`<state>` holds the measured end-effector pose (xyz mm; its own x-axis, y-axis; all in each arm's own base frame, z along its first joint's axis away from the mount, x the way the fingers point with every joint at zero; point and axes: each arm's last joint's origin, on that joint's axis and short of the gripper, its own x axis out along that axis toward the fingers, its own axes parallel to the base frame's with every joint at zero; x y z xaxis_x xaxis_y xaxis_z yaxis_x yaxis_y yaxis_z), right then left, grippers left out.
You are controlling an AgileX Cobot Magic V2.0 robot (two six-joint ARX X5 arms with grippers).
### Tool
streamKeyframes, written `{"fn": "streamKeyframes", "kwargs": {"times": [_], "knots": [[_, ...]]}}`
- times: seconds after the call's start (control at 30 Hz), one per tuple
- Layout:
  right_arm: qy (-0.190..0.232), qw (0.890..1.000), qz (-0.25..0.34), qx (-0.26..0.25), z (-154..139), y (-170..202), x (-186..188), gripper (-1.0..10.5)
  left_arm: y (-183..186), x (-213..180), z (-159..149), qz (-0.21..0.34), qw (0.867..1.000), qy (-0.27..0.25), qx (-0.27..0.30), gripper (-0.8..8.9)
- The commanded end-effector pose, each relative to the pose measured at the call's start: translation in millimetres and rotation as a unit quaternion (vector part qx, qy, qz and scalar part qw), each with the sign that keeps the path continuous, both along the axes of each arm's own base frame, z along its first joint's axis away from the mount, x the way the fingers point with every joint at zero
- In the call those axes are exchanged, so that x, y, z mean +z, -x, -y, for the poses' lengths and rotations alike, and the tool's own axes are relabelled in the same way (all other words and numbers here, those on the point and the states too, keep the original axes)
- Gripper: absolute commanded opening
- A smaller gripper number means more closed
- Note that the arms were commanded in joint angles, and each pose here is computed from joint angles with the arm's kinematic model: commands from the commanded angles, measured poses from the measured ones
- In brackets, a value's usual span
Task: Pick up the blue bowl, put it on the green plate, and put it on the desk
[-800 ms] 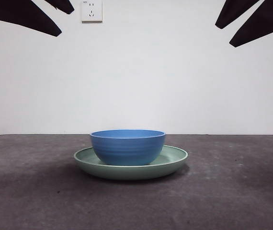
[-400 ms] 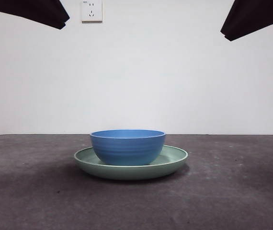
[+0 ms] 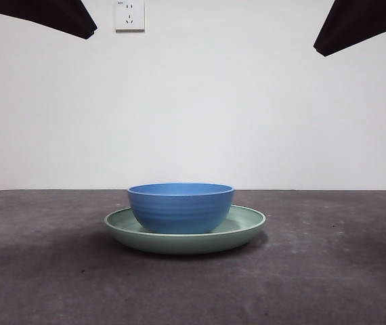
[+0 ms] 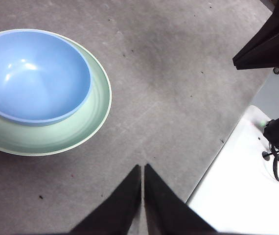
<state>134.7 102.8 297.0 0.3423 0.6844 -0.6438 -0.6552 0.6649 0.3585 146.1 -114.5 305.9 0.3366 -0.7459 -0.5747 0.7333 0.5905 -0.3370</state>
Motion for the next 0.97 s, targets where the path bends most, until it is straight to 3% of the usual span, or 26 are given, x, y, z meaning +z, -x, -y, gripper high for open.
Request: {"fn": "streamKeyframes", "kwargs": {"times": [0.03, 0.4, 0.5, 0.6, 0.67, 0.77, 0.97], "knots": [[-0.001, 1.000, 0.007, 0.008, -1.9, -0.7, 1.0, 0.1, -1.0, 0.5, 1.8, 0.008, 1.000, -0.002, -0.008, 0.09], [-0.001, 1.000, 0.007, 0.008, -1.9, -0.7, 1.0, 0.1, 0.9, 2.9, -0.4, 0.015, 1.000, 0.002, -0.007, 0.09], [-0.001, 1.000, 0.007, 0.008, -2.0, -0.8, 1.0, 0.1, 4.2, 10.7, -10.0, 0.082, 0.996, -0.006, -0.018, 0.09], [-0.001, 1.000, 0.007, 0.008, -2.0, -0.8, 1.0, 0.1, 4.4, 24.8, -28.6, 0.150, 0.988, 0.014, 0.041, 0.09], [-0.001, 1.000, 0.007, 0.008, -2.0, -0.8, 1.0, 0.1, 5.5, 32.2, -43.1, 0.205, 0.974, 0.021, 0.091, 0.09], [-0.001, 1.000, 0.007, 0.008, -2.0, -0.8, 1.0, 0.1, 11.1, 37.1, -65.9, 0.283, 0.941, 0.026, 0.184, 0.09], [-0.001, 1.000, 0.007, 0.008, -2.0, -0.8, 1.0, 0.1, 31.8, 15.9, -97.8, 0.388, 0.856, 0.015, 0.341, 0.09]]}}
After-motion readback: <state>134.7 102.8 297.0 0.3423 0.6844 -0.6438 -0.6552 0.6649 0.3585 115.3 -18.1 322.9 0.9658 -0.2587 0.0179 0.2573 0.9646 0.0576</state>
